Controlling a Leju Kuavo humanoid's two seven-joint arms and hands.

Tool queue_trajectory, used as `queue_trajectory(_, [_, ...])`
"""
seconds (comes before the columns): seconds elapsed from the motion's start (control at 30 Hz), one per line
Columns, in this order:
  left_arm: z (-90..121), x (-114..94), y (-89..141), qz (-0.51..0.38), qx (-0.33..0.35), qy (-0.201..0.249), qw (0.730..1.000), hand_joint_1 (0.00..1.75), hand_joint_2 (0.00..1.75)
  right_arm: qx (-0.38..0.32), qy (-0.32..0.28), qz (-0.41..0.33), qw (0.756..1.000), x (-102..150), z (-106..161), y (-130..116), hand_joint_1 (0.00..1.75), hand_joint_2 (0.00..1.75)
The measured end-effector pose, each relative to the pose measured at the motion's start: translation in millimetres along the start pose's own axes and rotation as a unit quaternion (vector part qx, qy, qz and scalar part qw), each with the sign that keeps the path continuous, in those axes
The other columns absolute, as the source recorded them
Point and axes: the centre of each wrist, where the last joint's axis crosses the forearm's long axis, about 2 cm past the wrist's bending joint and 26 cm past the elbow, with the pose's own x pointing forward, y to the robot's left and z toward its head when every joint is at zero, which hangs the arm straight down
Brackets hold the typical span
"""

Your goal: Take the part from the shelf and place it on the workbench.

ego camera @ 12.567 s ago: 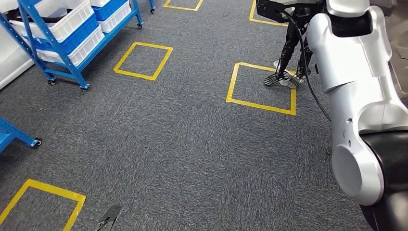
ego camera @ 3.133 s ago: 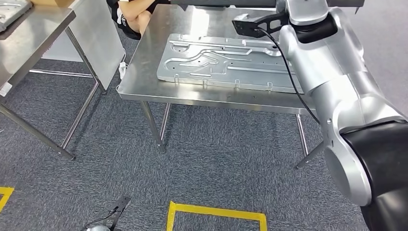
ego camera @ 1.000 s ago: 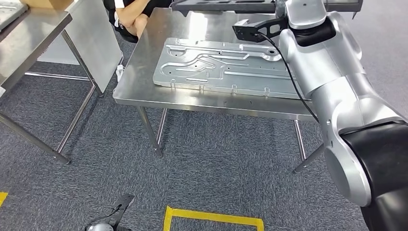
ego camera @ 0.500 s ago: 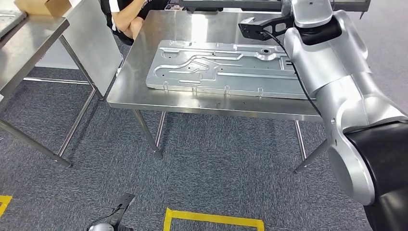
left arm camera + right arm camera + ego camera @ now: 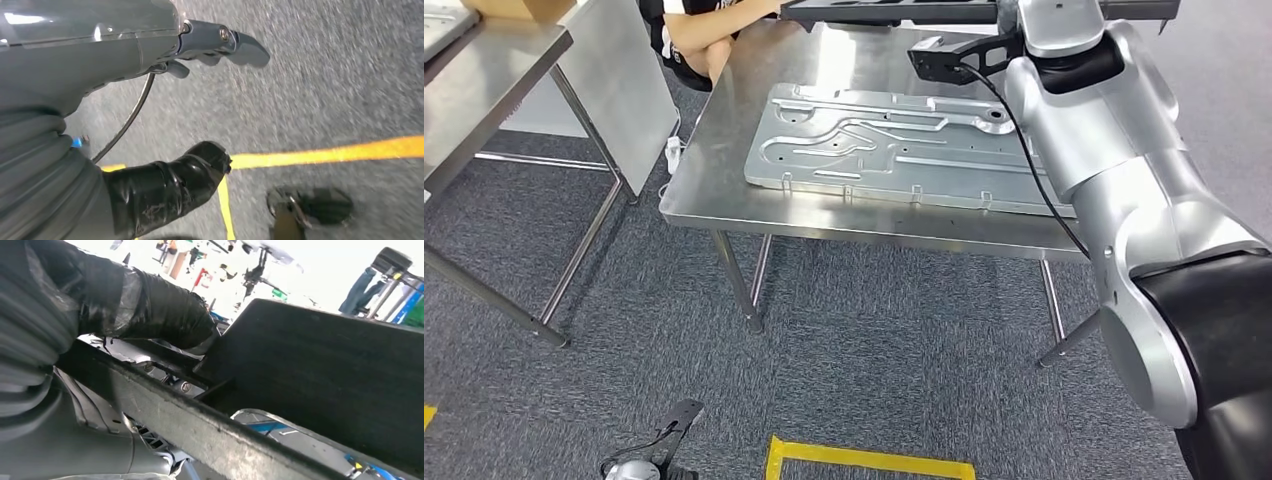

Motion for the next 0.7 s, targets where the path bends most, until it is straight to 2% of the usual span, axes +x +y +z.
queue_trajectory(0.7, [-0.1, -0.9, -3.0, -0.006, -0.001, 0.004, 1.000, 0.00, 1.75, 0.003, -0.001, 0.000, 1.000, 2.0, 0.0, 1.4, 1.75, 1.75])
